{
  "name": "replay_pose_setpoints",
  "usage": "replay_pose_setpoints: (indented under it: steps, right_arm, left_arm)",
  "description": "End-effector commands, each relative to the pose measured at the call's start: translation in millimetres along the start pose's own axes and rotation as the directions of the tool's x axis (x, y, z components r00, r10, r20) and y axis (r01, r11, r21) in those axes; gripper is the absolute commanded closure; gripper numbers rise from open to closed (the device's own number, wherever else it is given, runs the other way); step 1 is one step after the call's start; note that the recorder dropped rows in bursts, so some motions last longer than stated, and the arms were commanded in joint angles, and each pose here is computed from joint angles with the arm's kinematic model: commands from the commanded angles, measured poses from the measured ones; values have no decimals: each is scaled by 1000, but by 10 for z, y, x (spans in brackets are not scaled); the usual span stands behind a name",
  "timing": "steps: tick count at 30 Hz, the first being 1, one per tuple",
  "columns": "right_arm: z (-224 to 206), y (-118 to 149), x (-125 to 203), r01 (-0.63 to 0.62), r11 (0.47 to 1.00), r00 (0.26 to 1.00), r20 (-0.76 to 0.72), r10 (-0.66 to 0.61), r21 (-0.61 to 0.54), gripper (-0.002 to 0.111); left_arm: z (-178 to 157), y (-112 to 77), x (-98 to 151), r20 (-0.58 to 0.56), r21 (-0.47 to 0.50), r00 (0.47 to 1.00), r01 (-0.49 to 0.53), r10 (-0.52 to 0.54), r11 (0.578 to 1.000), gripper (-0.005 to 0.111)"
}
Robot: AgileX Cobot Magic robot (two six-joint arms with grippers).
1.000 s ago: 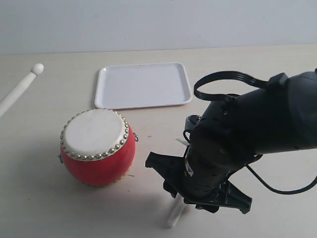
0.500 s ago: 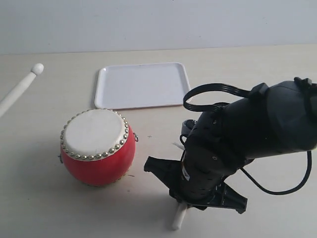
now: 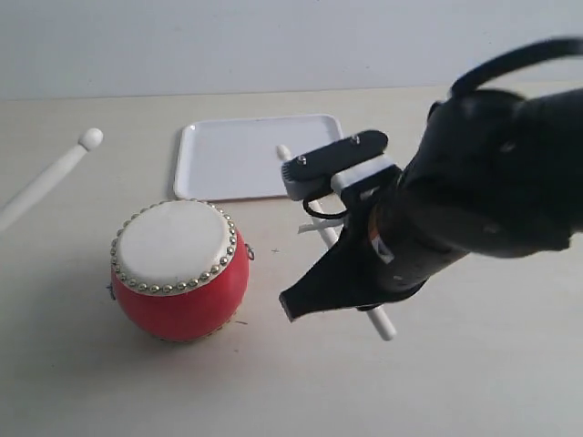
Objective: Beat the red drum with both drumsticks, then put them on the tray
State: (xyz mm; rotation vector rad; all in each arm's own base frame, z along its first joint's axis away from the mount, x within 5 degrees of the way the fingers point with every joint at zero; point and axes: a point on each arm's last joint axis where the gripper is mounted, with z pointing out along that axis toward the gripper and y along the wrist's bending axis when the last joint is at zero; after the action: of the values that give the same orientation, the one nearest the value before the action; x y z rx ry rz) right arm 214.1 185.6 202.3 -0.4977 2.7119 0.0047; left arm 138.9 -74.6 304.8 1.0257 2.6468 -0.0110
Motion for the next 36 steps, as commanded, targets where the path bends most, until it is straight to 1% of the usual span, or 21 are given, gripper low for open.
replay_pose_setpoints:
  steps: [1, 3, 6, 7, 9, 13, 16, 20, 22, 24, 26, 28, 30, 32, 34, 36]
  right_arm:
    - [-453, 34, -11, 393, 910, 915, -43, -401, -131, 108]
    - [-588, 75, -25, 452, 868, 876, -79, -475, -204, 108]
    - [-661, 148, -42, 471, 830, 836, -149, -528, -299, 108]
    - [-659, 155, -50, 476, 824, 822, -177, -542, -308, 108]
    - [-634, 154, -72, 484, 821, 803, -219, -554, -302, 108]
    - [-612, 162, -195, 514, 817, 796, -209, -568, -260, 108]
    - [-729, 171, -342, 508, 832, 823, -158, -545, -224, 108]
    - [-933, 200, -535, 505, 838, 847, -67, -527, -207, 108]
    - [-933, 218, -579, 505, 838, 848, -60, -526, -206, 108]
    - [-835, 245, -588, 496, 842, 848, -89, -522, -209, 108]
    - [-653, 277, -565, 488, 846, 840, -147, -522, -216, 108]
    - [-459, 317, -515, 474, 848, 827, -211, -521, -237, 108]
    - [-263, 338, -454, 453, 859, 814, -281, -508, -239, 108]
    - [-114, 347, -406, 455, 858, 793, -329, -513, -240, 108]
    - [-84, 353, -403, 454, 858, 790, -337, -513, -241, 108]
    - [-151, 347, -431, 455, 858, 800, -315, -511, -237, 108]
  left_arm:
    - [27, 8, -93, -7, 22, 996, -94, 94, 995, 107]
    - [70, 19, -148, -26, 29, 992, -120, 120, 992, 107]
    - [181, 51, -225, -78, 32, 983, -163, 165, 986, 107]
    - [232, 69, -245, -104, 28, 978, -176, 178, 984, 107]
    - [321, 103, -277, -151, 15, 970, -192, 192, 981, 107]
    - [454, 116, -326, -204, 33, 959, -194, 197, 980, 107]
    - [532, 117, -341, -233, 47, 952, -194, 200, 980, 107]
    - [667, 102, -304, -286, 74, 936, -191, 205, 979, 107]
    - [737, 90, -266, -316, 89, 925, -192, 210, 977, 107]
    - [770, 90, -254, -331, 92, 919, -194, 214, 977, 107]
    - [751, 113, -274, -329, 72, 920, -201, 214, 977, 107]
    - [694, 138, -323, -309, 42, 933, -182, 186, 982, 107]
    - [595, 170, -382, -272, 4, 948, -169, 164, 986, 107]
    - [480, 183, -415, -227, -18, 961, -167, 158, 986, 107]
    - [396, 191, -418, -197, -36, 967, -170, 160, 985, 107]
    - [385, 191, -409, -194, -39, 968, -170, 160, 985, 107]
